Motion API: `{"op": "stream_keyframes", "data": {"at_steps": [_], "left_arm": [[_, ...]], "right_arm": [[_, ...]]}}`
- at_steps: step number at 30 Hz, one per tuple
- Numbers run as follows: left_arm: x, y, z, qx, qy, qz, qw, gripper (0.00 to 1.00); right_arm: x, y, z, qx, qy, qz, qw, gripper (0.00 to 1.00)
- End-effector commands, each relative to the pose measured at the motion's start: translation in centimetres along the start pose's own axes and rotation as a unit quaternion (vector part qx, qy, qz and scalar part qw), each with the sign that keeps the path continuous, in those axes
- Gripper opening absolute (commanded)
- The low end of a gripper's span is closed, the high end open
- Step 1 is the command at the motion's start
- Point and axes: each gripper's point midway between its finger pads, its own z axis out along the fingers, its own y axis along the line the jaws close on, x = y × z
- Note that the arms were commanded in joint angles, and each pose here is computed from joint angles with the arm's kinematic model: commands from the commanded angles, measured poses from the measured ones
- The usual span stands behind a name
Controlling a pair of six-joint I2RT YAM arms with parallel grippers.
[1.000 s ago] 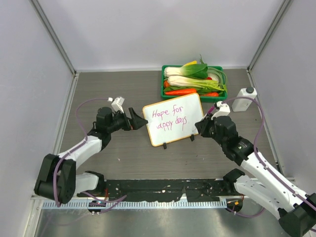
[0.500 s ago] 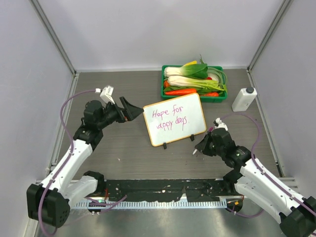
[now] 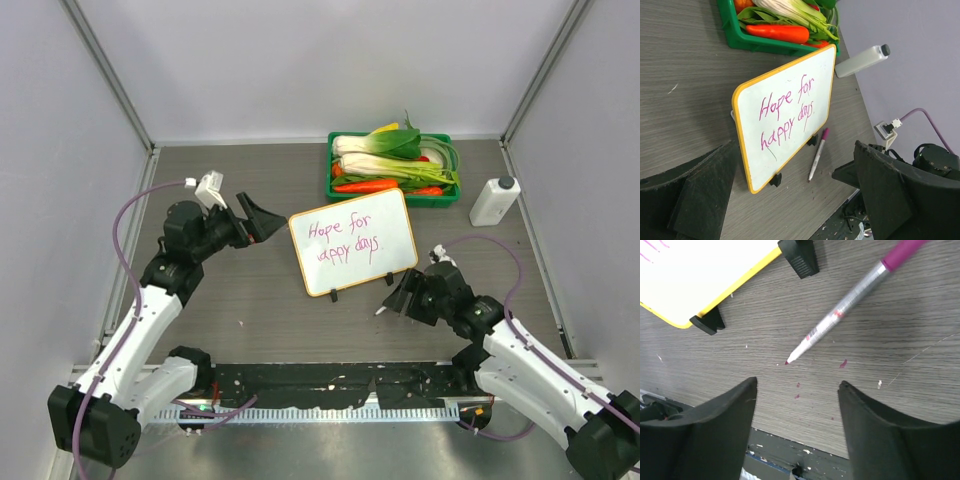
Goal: Write a sentence on the whiteboard
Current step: Place the whiteboard marker at the center of the board, then reset both arms
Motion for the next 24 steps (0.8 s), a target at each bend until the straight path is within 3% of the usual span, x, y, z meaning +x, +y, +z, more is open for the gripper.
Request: {"op": "stream_keyframes", "data": {"at_steps": [1, 7, 13, 22, 24], "left_arm": [[-1.4, -1.3, -0.7, 0.006, -0.019, 0.011, 1.0, 1.0], [-1.7, -0.9, -0.4, -0.008, -0.016, 0.011, 1.0, 1.0], [-2.2, 1.4, -0.2, -0.071, -0.027, 0.008, 0.997, 1.0], [-3.3, 2.8, -1.4, -0.111, -0.056, 0.075, 0.989, 1.0], [-3.6, 3.6, -1.6, -0.129, -0.064, 0.094, 0.985, 1.0]], "right_arm": [[-2.7, 3.0, -1.3, -0.033, -0.032, -0.015, 0.999, 0.75], [-5.1, 4.5, -2.4, -0.033, -0.066, -0.046, 0.996, 0.8], [-9.8, 4.9, -4.8, 0.014, -0.149, -0.093, 0.984, 0.81], [-15.2, 6.9, -7.8, 0.015, -0.262, -0.16, 0.952, 0.82], [-15.9, 7.7, -8.0, 0.01, -0.274, -0.175, 0.946, 0.87]]}}
